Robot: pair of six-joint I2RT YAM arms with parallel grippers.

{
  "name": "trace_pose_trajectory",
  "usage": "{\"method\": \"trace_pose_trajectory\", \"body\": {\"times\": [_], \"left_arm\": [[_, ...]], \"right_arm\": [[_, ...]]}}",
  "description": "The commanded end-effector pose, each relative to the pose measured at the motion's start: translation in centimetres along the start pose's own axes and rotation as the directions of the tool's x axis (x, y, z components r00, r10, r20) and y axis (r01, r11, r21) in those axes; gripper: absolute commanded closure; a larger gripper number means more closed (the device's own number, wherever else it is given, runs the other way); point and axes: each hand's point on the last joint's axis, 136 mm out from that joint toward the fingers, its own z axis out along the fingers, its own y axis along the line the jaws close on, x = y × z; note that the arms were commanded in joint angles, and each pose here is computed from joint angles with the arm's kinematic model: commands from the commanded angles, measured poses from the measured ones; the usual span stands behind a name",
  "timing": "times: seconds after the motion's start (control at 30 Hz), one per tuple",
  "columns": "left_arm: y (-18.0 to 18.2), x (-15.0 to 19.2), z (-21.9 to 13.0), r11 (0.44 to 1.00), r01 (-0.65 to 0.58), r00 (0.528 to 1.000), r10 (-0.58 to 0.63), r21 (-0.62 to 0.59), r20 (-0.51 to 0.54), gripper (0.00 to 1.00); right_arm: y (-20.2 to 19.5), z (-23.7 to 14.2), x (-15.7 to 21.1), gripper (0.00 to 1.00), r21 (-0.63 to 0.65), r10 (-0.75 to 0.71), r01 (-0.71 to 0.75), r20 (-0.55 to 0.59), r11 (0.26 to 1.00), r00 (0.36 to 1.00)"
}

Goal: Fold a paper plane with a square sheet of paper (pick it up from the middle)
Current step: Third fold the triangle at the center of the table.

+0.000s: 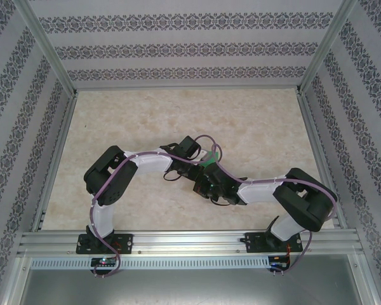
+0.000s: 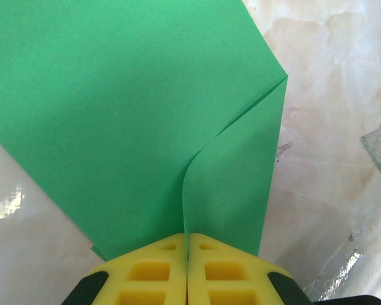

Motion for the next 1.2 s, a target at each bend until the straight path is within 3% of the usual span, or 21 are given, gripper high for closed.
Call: {"method": "trace_pose_trajectory", "body": {"times": [0.0, 0.17, 0.37, 0.7, 0.9, 1.17], "left_arm": [[2.9, 6.2, 2.5, 0.994, 0.044, 0.982, -0.062, -0.100, -0.180, 0.91], [3.0, 6.0, 2.4, 0.993, 0.048, 0.983, -0.066, -0.104, -0.172, 0.91], [3.0, 5.6, 2.3, 0.993, 0.049, 0.985, -0.066, -0.112, -0.162, 0.91], [3.0, 5.9, 2.1, 0.992, 0.046, 0.983, -0.065, -0.115, -0.171, 0.92], [2.9, 5.8, 2.2, 0.993, 0.043, 0.983, -0.062, -0.112, -0.172, 0.91], [2.8, 5.7, 2.0, 0.993, 0.038, 0.983, -0.057, -0.111, -0.174, 0.89]], "right_arm": [[-1.9, -0.2, 0.6, 0.96, 0.092, 0.004, -0.003, -0.013, 0.996, 1.000], [0.9, -2.0, -0.9, 0.94, -0.034, -0.013, 0.015, 0.059, 0.999, 0.998], [-0.9, -4.3, -3.6, 0.94, -0.070, 0.057, -0.047, 0.159, 0.996, 0.986], [-1.1, -5.5, -7.9, 0.93, -0.139, 0.093, -0.067, 0.191, 0.988, 0.977], [0.1, -4.1, -9.3, 0.93, -0.137, 0.056, -0.037, 0.137, 0.990, 0.989], [-2.8, -1.2, -9.3, 0.95, -0.070, 0.083, -0.076, 0.090, 0.995, 0.992]]}}
